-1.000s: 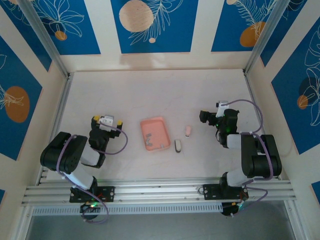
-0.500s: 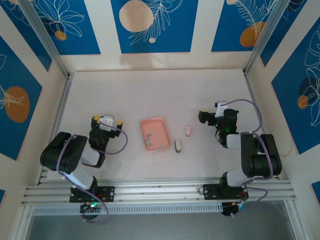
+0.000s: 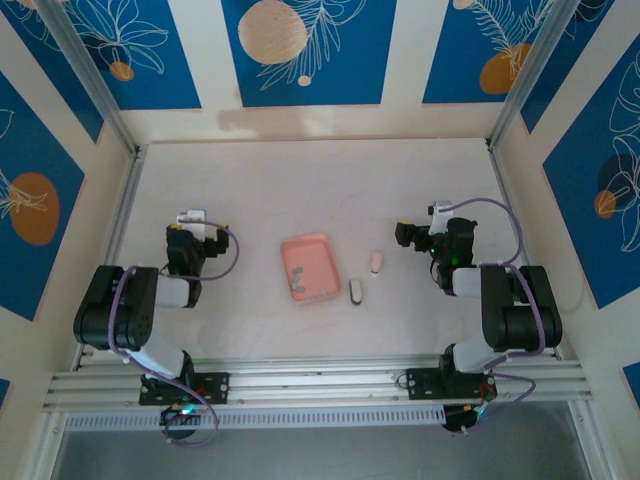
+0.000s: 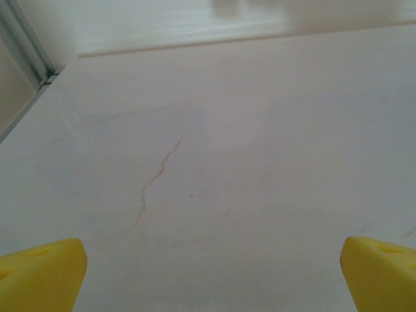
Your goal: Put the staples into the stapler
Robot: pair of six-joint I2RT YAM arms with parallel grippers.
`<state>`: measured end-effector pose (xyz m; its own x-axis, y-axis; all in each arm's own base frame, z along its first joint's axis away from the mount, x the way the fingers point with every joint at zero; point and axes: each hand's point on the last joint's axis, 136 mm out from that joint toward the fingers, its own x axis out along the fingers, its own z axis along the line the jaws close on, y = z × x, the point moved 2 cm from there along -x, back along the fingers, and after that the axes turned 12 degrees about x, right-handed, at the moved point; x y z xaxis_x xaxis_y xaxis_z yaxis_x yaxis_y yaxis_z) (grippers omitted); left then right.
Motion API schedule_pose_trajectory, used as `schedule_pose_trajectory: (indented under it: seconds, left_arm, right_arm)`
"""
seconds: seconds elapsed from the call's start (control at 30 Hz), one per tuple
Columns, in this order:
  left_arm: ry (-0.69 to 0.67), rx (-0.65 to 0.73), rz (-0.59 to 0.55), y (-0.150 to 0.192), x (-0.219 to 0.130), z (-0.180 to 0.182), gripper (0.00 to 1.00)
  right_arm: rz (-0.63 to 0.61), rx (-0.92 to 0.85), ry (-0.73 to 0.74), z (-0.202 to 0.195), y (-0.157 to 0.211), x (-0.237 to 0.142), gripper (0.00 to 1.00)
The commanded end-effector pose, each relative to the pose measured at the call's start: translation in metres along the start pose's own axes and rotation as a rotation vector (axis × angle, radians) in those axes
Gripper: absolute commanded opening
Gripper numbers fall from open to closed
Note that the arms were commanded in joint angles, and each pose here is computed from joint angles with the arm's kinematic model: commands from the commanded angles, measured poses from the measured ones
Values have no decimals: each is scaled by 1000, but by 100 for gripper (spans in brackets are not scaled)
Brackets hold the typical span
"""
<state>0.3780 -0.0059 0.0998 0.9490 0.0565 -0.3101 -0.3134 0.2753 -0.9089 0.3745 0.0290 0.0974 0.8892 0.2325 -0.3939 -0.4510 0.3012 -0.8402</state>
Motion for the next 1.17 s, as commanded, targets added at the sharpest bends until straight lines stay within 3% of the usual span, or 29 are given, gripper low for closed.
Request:
schedule_pose_trajectory:
  seconds: [0.0,1.13]
  left_arm:
    - [-48,-24,19,4,-3,5,100]
    - [-8,-9,6,2,-4,-1,100]
  right_arm:
    - [-23,-25,-23,3,-4,0,99]
    - [-24,-29,-19,3,-4,1,99]
